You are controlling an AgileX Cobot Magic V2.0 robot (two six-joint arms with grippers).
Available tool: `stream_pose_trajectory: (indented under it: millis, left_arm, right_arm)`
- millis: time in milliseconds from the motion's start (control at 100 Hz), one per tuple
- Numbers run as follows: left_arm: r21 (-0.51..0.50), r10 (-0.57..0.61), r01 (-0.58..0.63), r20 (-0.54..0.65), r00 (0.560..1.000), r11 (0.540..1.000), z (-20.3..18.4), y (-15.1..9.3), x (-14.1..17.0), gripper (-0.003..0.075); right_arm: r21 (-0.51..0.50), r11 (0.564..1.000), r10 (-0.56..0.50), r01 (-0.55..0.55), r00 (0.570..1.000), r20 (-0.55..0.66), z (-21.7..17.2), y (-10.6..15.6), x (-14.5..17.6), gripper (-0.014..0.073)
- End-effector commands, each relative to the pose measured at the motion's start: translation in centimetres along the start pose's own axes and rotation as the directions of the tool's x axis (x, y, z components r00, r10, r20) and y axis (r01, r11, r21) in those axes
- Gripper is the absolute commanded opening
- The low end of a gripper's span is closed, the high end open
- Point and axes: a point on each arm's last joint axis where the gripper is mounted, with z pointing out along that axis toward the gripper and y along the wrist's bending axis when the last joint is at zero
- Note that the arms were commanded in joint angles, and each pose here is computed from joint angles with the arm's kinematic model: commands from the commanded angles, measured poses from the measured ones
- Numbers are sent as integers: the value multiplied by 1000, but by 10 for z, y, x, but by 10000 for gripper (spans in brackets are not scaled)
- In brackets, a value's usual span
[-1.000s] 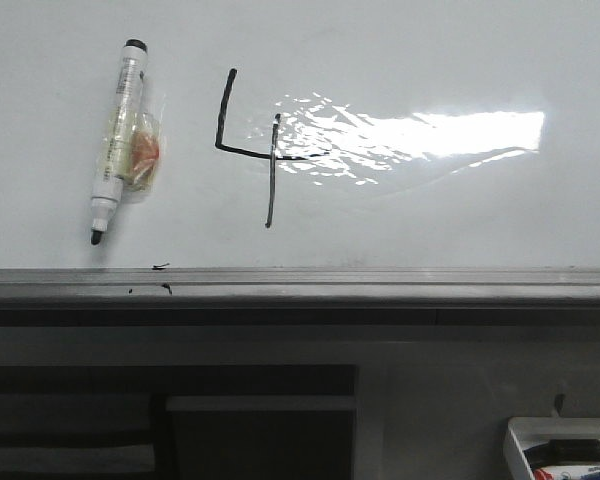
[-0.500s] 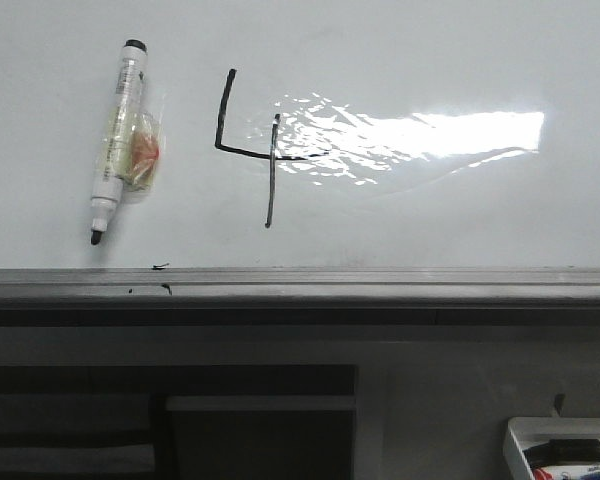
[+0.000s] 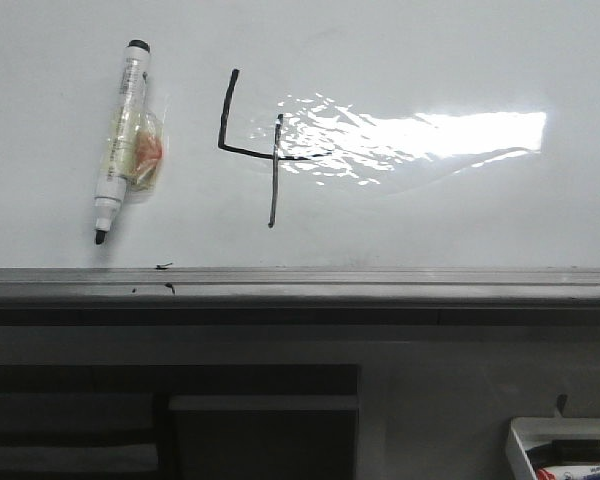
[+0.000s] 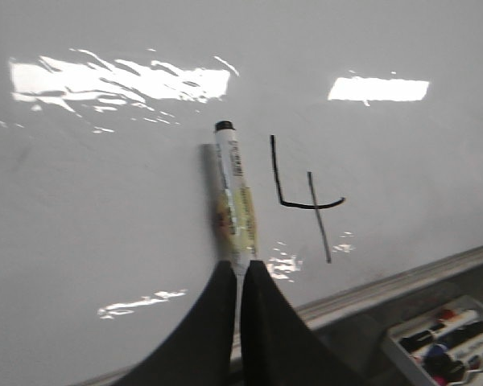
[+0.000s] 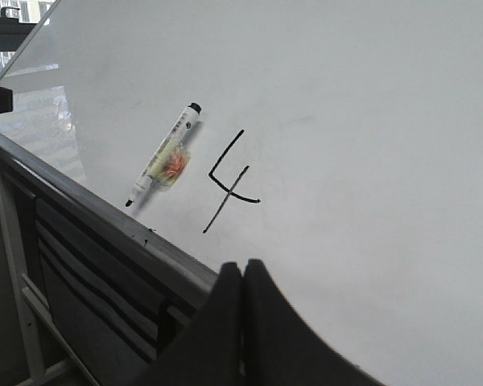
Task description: Write number 4 on whiteboard
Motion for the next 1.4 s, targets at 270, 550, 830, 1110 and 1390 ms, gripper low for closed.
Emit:
stream_pose_trajectory:
  millis: [270, 550, 830, 1110, 1390]
  left_arm:
    - [-296, 101, -74, 78, 992, 952, -12, 21, -8, -20]
    - [-484, 98, -46, 84, 992, 874, -28, 34, 22, -20]
    - [-540, 35, -29, 1, 999, 841, -32, 41, 61, -20]
    - [-542, 17, -29, -26, 1000, 840, -32, 41, 63, -20]
    - [-542, 17, -29, -26, 1000, 840, -32, 41, 63, -20]
  right_arm:
    - [20, 1000, -21, 19, 993, 115, -5, -2, -16, -61]
    - [20, 1000, -21, 19, 993, 115, -5, -2, -16, -61]
    - [20, 1000, -21, 19, 993, 116, -5, -2, -16, -61]
    - [20, 1000, -21, 19, 993, 116, -5, -2, -16, -61]
    - [20, 1000, -21, 19, 993, 116, -5, -2, -16, -61]
